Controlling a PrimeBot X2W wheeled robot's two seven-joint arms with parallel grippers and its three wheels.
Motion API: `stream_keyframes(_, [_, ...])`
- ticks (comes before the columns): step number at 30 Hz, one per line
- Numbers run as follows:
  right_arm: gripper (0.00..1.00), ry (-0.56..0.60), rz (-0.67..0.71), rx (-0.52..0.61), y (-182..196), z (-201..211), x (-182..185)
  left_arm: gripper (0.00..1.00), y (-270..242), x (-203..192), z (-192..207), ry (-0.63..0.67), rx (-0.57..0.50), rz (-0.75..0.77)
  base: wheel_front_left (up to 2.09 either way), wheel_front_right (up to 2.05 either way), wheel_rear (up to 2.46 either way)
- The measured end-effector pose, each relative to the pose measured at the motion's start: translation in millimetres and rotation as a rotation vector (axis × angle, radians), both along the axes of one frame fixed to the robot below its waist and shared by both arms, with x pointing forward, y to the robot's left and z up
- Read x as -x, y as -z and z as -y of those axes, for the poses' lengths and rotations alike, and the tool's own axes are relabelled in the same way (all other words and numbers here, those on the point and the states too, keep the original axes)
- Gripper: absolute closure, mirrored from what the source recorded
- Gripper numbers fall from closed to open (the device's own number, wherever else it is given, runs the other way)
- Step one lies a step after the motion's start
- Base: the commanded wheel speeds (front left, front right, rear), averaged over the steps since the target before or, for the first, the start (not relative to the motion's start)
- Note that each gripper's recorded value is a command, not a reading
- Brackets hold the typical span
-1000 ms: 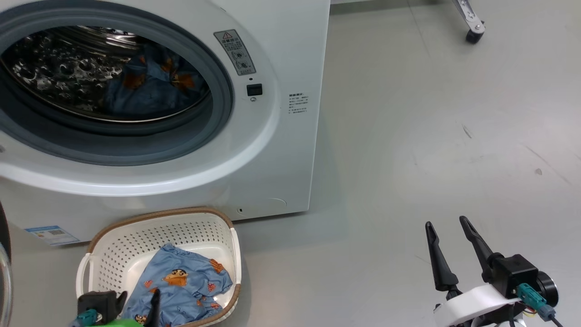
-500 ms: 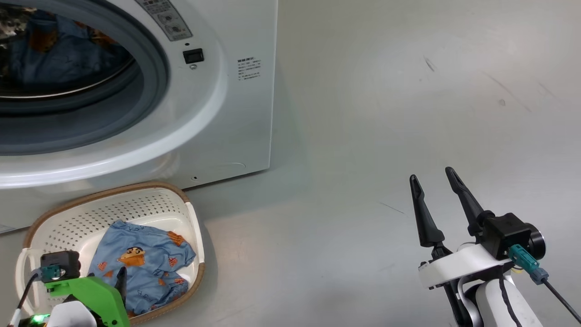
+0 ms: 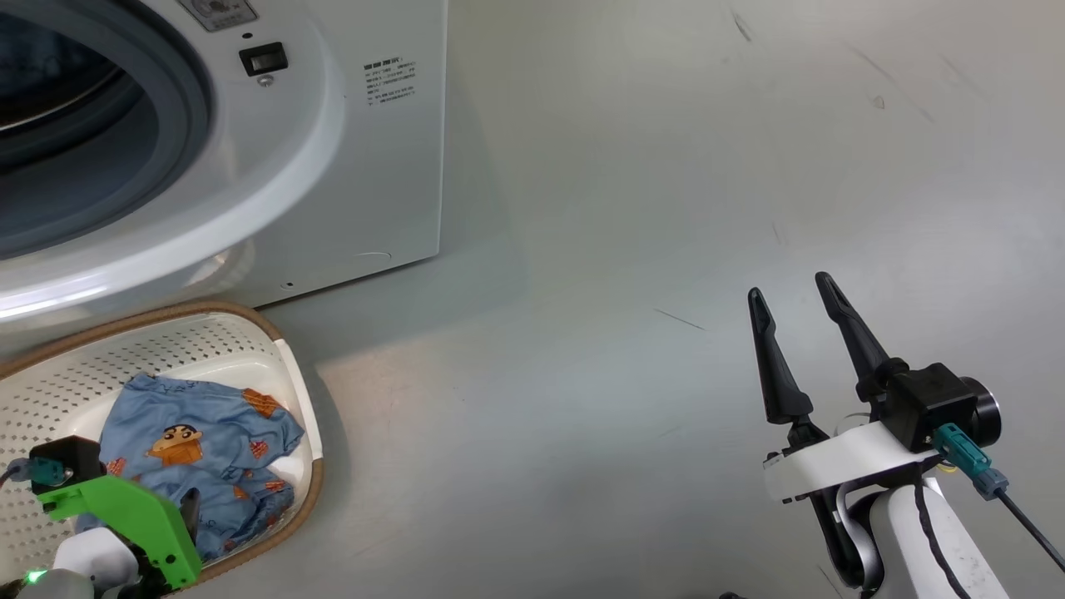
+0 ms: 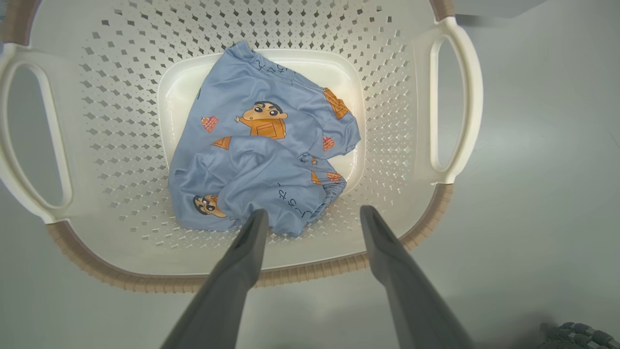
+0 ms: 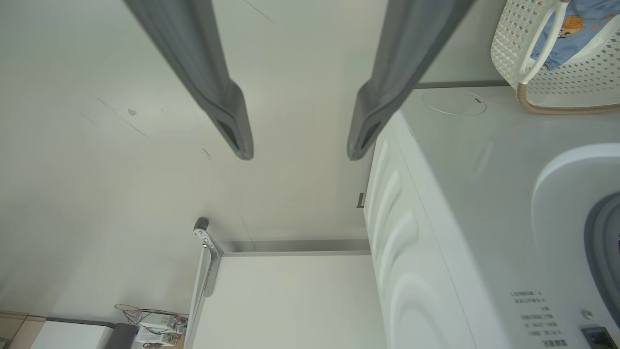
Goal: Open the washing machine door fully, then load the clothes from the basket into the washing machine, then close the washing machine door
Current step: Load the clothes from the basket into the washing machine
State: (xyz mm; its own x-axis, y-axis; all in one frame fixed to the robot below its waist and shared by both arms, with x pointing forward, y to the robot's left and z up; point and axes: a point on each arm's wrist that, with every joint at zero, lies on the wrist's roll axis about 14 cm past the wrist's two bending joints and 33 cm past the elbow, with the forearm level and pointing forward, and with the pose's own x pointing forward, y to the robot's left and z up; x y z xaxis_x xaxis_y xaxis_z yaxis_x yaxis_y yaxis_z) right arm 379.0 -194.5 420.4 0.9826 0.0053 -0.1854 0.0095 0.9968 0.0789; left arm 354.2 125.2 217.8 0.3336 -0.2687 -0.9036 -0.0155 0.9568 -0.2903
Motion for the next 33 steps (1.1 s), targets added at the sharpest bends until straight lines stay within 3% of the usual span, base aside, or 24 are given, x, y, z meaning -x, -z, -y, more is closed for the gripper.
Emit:
stream_keyframes(14, [0.0, 0.026, -0.06, 0.045, 21, 13, -6, 0.0, 45, 0, -8, -0.039, -0.014, -0.185, 0.0, 0.0, 0.0])
stream_keyframes(33, [0.0, 0.015, -0.142, 0.077, 60, 17, -25, 0.0, 98, -21, -22, -0.155, -0.016, -0.294, 0.0, 0.0, 0.0])
